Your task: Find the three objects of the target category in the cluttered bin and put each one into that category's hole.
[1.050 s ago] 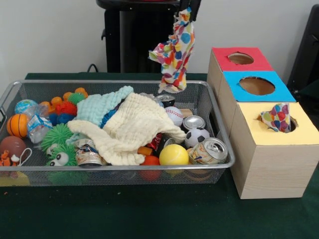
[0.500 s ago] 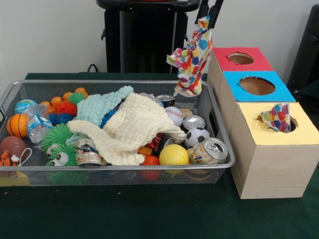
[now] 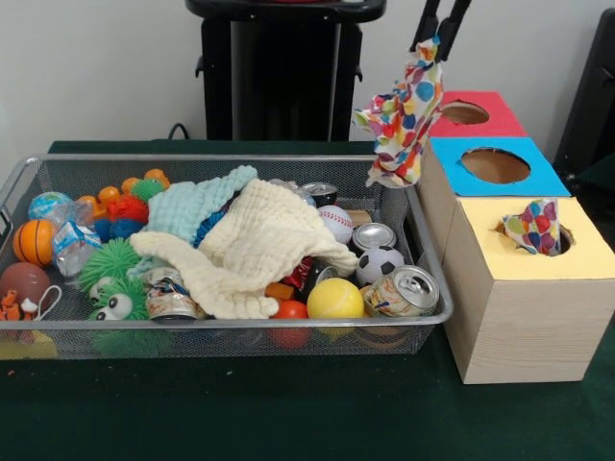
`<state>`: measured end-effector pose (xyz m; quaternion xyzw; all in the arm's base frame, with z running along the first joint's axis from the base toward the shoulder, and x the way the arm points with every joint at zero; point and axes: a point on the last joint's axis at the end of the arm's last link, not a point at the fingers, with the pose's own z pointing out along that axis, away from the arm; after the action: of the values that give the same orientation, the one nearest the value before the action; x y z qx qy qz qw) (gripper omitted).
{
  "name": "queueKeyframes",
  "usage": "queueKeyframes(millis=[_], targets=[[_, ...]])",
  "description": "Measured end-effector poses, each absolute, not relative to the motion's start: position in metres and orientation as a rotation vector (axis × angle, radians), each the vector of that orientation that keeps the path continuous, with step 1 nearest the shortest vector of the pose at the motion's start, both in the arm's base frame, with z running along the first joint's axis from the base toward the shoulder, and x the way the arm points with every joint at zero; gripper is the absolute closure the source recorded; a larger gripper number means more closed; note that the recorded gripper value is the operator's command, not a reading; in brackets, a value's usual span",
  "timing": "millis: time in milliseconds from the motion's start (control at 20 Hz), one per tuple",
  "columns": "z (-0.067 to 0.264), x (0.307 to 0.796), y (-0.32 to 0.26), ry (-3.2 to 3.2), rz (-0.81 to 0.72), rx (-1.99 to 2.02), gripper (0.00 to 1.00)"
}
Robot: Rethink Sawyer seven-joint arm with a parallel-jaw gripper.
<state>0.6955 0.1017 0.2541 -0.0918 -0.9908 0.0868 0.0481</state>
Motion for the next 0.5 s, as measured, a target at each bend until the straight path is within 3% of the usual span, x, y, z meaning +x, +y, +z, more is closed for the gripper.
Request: queueKeyframes(millis=[500], targets=[[0.261, 0.713, 0.151, -3.007, 0.284, -0.312, 1.0]])
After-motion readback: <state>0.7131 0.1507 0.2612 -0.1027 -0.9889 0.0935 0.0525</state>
